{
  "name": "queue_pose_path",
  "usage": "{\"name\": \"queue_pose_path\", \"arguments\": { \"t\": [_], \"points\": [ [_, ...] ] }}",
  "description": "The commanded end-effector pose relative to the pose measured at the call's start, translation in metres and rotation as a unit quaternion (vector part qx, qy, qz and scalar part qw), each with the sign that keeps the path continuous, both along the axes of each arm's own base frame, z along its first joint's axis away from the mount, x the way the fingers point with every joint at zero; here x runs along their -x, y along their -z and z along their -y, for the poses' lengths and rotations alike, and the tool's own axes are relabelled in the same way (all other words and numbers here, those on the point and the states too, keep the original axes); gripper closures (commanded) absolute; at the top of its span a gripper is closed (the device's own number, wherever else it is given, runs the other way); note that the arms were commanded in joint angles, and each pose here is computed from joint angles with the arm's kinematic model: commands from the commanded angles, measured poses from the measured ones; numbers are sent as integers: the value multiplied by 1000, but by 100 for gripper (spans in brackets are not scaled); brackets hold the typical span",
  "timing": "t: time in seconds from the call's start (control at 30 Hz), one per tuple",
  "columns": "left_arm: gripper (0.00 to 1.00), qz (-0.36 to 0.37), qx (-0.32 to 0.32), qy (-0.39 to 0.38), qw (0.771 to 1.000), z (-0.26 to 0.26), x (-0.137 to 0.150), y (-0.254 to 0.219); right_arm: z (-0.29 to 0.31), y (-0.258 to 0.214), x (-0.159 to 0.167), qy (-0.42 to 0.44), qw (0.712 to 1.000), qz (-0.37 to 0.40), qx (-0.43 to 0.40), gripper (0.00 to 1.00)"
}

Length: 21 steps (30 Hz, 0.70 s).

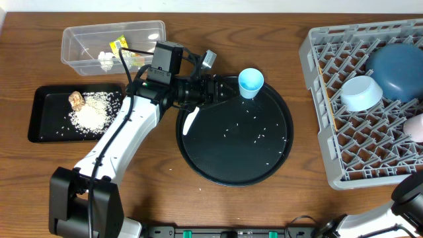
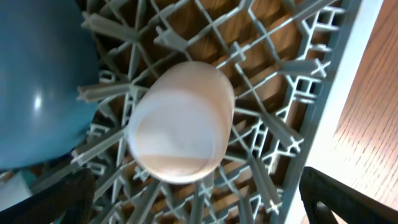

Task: Sort waste into correct bins and load items into the dishwasher rack
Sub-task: 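Lower the pink cup into the dish rack and release, right gripper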

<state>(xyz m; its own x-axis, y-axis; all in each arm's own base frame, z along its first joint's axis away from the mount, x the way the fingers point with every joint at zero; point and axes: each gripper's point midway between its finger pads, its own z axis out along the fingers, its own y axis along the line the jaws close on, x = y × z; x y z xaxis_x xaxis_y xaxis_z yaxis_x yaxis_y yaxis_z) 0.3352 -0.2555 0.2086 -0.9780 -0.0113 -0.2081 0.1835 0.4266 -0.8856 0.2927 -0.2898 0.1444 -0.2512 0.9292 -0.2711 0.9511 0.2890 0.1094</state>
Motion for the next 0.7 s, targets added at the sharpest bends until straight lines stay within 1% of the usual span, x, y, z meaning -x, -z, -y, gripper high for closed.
{"name": "queue_pose_path", "arguments": {
  "t": [0.0, 0.1, 0.17, 0.27, 0.33, 0.43, 0.5, 0.57, 0.67],
  "points": [
    [39, 7, -5, 2, 1000, -1, -2, 4, -4, -42, -14, -14, 999, 49, 17, 1],
    [39, 11, -14, -5, 1000, -3, -5, 6, -27, -74, -28, -55, 994, 96, 10, 1],
    [39, 13, -21, -10, 1000, -3, -7, 9, -48, -96, -40, -101, 986, 136, 6, 1],
    [39, 16, -28, -10, 999, -1, -7, 12, -94, -130, -55, -187, 963, 196, -4, 1],
    [39, 18, -35, -10, 999, 1, -6, 14, -123, -144, -60, -237, 947, 217, -11, 1],
    [39, 29, -67, -20, 997, 7, -7, 23, -163, -152, -64, -293, 931, 217, -16, 1],
    [39, 43, -102, -35, 993, 10, -10, 32, -186, -149, -67, -322, 923, 208, -27, 1],
    [39, 61, -145, -58, 986, 10, -15, 42, -204, -142, -70, -343, 919, 193, -39, 1],
    [39, 87, -213, -110, 967, -3, -30, 54, -227, -128, -71, -367, 912, 172, -59, 1]
  ]
}}
